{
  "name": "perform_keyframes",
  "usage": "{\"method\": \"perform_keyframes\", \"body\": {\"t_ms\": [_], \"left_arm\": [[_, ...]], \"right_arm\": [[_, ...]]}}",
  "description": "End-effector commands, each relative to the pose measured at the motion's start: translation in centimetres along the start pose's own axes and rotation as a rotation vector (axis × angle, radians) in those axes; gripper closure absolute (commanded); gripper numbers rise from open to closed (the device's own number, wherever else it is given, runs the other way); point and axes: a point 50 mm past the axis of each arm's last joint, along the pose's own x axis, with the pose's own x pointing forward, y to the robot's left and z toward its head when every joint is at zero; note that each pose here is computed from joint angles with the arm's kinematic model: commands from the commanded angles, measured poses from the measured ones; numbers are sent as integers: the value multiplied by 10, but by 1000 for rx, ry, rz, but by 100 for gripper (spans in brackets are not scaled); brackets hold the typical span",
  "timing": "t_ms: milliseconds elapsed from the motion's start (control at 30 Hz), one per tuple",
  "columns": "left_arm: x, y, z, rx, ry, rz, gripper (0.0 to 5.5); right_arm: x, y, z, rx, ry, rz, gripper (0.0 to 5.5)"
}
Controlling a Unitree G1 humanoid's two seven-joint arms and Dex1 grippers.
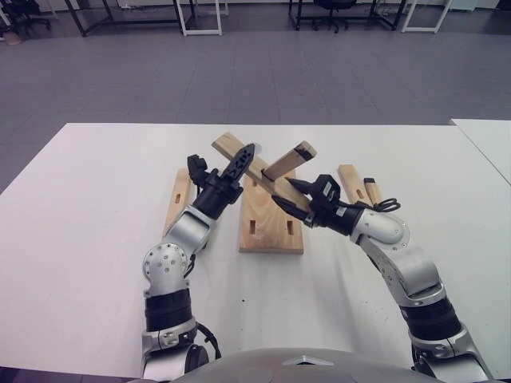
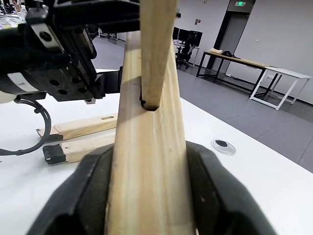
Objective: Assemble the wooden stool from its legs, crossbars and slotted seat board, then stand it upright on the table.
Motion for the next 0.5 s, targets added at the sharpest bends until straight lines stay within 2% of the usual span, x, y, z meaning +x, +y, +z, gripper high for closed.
{"method": "perform_keyframes", "body": {"t_ms": [33,167,233,367,500], "left_arm": [[-1,-1,-2,-4,-7,-5,342],[-3,-4,-1,-6,-18,-12,412],[-7,-6,1,5,-36,-9,448],[-17,-9,10,54,-92,44,448],[-34,-4,23,149,-157,205,448]], "right_arm": [[0,2,2,-4,-6,17,342],[0,2,0,9,3,25,342],[0,2,0,23,8,20,283],[-1,5,-3,38,14,14,203],[-14,11,-13,28,66,14,111]]}}
